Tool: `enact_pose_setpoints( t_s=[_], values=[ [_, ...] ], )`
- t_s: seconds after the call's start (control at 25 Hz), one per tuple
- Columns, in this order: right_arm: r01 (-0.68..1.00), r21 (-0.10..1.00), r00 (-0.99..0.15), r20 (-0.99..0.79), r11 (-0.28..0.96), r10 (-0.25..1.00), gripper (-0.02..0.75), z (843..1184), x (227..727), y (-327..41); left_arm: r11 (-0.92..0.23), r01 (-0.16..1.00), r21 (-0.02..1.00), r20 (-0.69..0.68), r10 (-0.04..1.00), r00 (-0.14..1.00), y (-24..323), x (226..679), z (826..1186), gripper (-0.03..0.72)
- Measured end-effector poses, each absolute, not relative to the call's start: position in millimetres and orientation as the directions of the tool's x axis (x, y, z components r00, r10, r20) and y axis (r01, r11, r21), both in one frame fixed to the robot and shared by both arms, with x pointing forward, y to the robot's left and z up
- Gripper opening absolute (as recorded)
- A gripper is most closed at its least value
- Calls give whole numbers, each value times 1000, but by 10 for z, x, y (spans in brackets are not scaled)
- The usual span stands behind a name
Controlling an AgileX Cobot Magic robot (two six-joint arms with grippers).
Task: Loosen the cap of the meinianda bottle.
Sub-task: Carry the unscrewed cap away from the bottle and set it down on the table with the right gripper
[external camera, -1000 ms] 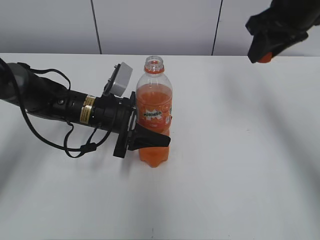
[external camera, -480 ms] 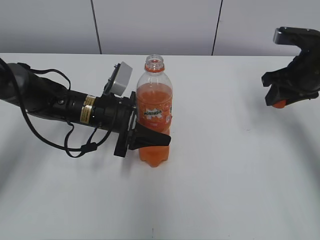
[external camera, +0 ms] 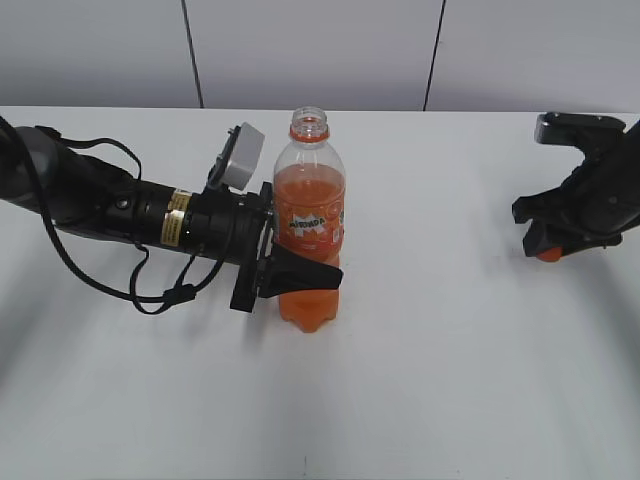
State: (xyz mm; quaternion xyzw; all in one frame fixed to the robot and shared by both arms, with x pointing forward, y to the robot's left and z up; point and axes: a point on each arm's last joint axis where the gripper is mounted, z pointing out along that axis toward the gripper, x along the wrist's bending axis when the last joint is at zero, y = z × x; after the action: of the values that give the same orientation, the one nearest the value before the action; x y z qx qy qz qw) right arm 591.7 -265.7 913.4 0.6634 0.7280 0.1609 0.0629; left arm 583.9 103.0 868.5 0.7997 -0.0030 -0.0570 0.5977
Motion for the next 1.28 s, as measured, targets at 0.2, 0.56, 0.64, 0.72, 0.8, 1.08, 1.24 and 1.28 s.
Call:
enact_pose_setpoints(
  t_s=[0.2, 0.56, 0.64, 0.72, 0.8, 1.08, 1.24, 1.28],
  values=[
    [961, 267, -104, 125, 68, 987, 272, 8935, 5918, -2658, -286, 64, 956, -88, -71, 994, 1030, 5841, 8685, 412],
    [967, 246, -93, 130, 59, 987, 272, 8842, 5921, -2655, -286, 64, 956, -87, -70, 994, 1030, 5842, 8685, 412],
    [968, 243, -88, 135, 53, 987, 272, 8833, 5921, -2652, -286, 64, 956, -87, -70, 994, 1030, 5842, 8685, 412],
    [969, 243, -83, 140, 47, 987, 272, 8833, 5922, -2649, -286, 64, 956, -87, -70, 994, 1030, 5842, 8685, 412],
    [969, 243, -81, 141, 45, 987, 272, 8833, 5922, -2648, -286, 64, 956, -87, -70, 994, 1030, 5842, 8685, 412],
    [969, 242, -80, 142, 44, 987, 276, 8833, 5921, -2647, -286, 64, 956, -87, -70, 994, 1030, 5842, 8685, 412],
    [971, 234, -79, 145, 44, 986, 314, 8832, 5913, -2646, -286, 64, 956, -87, -70, 994, 1030, 5842, 8685, 412],
    [972, 233, -79, 146, 43, 986, 332, 8832, 5912, -2645, -286, 64, 956, -87, -70, 994, 1030, 5842, 8685, 412]
  ],
)
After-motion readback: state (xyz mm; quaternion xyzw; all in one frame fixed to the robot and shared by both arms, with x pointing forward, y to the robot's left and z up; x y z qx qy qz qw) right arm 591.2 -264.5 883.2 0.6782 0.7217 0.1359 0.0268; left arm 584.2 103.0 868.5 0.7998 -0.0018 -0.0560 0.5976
